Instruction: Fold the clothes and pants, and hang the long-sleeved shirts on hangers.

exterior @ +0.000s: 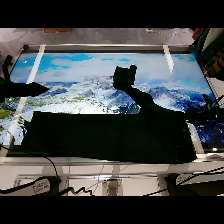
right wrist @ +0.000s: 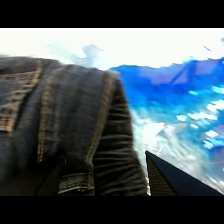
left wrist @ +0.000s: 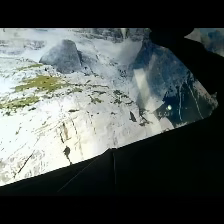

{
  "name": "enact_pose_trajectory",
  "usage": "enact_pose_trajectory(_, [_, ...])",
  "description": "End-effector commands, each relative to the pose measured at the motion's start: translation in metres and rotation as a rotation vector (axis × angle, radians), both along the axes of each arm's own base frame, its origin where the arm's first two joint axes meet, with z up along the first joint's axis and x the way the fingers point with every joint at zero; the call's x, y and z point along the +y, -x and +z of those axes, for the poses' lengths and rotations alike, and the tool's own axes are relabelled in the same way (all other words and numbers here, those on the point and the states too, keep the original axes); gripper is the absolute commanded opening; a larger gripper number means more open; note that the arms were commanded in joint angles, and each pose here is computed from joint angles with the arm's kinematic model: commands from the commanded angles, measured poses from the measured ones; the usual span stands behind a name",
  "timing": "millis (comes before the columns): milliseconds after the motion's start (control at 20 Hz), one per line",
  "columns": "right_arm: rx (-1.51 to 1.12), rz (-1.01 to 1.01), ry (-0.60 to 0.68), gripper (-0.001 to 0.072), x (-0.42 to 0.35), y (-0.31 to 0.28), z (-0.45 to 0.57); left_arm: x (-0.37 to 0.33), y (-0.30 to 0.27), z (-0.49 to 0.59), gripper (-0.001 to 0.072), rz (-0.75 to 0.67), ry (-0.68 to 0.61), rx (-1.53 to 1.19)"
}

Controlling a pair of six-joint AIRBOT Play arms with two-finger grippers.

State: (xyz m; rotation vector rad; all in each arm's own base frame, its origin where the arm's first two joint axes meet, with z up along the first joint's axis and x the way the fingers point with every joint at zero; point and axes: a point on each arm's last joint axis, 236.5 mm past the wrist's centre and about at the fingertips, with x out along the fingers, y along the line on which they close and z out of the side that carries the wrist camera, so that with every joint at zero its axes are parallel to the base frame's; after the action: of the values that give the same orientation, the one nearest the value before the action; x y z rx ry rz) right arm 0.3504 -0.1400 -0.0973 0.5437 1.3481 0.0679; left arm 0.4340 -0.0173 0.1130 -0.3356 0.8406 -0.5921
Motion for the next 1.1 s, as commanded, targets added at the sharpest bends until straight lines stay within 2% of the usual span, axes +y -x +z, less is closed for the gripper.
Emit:
enact_pose_trajectory(0, [-0.075,0.103,-0.146,0.0554,0.031,-0.011,0.005,-0.028,-0.009,-0.015,0.0014,-0.049,-0.006,0.013])
enact_pose_trajectory(150, [-0.126,0.122,-0.127,0.0554,0.029,-0.02,0.003,-0.07,-0.022,-0.037,0.003,-0.104,0.015,0.035])
enact_pose_trajectory(200, [-0.141,0.12,-0.106,0.0554,0.024,-0.024,0.002,-0.086,-0.023,-0.045,0.012,-0.127,0.029,0.047])
enact_pose_trajectory(300, [-0.165,0.131,-0.078,0.0554,0.02,-0.028,0.002,-0.117,-0.025,-0.064,0.0551,-0.173,0.033,0.075])
enact_pose_trajectory(350, [-0.166,0.138,-0.072,0.0554,0.018,-0.029,0.004,-0.132,-0.024,-0.073,0.0688,-0.196,0.032,0.087])
enact_pose_trajectory(400, [-0.166,0.149,-0.063,0.0554,0.015,-0.03,0.008,-0.144,-0.022,-0.08,0.0712,-0.216,0.033,0.097])
enact_pose_trajectory(500, [-0.184,0.17,-0.046,0.0554,0.01,-0.036,0.02,-0.166,-0.022,-0.089,0.0712,-0.24,0.024,0.097])
enact_pose_trajectory(800, [-0.135,0.157,-0.021,0.0556,0.0,-0.033,0.024,-0.203,-0.05,-0.091,0.0712,-0.168,-0.028,-0.025])
enact_pose_trajectory(950, [-0.117,0.137,-0.016,0.0556,-0.002,-0.032,0.021,-0.216,-0.066,-0.106,0.0712,-0.019,0.034,0.043])
enact_pose_trajectory(1050, [-0.117,0.142,-0.038,0.0556,0.004,-0.032,0.023,-0.234,-0.065,-0.114,0.0712,0.021,0.128,0.115])
